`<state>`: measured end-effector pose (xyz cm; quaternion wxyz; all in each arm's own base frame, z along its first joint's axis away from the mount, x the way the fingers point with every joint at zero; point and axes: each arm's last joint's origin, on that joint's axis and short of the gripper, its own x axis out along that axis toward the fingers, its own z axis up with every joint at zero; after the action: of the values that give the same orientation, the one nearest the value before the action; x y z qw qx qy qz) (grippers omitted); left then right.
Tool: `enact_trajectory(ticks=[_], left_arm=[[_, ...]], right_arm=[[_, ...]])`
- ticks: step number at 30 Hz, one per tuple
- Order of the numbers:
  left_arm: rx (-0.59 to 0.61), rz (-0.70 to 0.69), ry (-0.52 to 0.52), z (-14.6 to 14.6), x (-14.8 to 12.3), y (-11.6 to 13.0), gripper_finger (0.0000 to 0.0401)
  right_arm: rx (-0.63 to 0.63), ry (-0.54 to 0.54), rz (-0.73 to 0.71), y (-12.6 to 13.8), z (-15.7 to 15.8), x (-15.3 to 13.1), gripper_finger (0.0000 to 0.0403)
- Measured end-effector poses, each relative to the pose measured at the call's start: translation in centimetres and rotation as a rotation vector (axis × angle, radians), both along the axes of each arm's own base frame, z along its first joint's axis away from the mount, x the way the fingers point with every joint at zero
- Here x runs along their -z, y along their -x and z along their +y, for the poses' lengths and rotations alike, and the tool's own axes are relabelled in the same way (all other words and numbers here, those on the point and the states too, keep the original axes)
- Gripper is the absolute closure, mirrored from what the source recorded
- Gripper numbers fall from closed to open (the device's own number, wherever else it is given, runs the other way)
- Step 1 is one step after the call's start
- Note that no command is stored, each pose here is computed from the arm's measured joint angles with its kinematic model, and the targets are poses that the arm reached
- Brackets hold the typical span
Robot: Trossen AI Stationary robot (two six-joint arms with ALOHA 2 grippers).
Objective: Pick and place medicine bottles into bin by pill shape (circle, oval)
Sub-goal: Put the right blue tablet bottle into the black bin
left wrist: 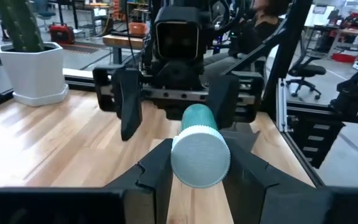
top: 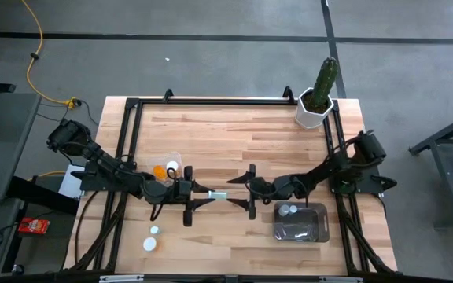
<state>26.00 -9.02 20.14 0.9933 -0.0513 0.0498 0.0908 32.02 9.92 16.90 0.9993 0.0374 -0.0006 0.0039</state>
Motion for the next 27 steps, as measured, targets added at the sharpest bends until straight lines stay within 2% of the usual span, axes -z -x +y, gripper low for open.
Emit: enact_trajectory(ticks=[8, 13, 19, 22, 27], left_arm=[[0.003, -0.006, 0.03, 0.4, 0.0, -0.2, 0.0293], [0.016, -0.006, 0.033, 0.4, 0.0, -0.2, 0.0293], [0.014, 0.002, 0.02, 0.3, 0.0, -0.1, 0.0293], [0.012, 0.002, 0.019, 0.3, 0.0, -0.1, 0.0293], [0.012, 0.002, 0.019, 0.3, 0.0, -0.1, 0.0293]], right_arm=[[-0.044, -0.007, -0.057, -1.7, 0.7, -1.2, 0.0116], [-0.046, 0.028, -0.002, -3.0, 1.1, -1.5, 0.0116], [-0.048, 0.035, -0.014, -3.0, 1.3, -1.7, 0.0118], [-0.04, 0.051, -0.014, -2.9, 1.6, -1.7, 0.0132], [-0.028, 0.053, -0.016, -2.7, 1.8, -1.8, 0.0179]])
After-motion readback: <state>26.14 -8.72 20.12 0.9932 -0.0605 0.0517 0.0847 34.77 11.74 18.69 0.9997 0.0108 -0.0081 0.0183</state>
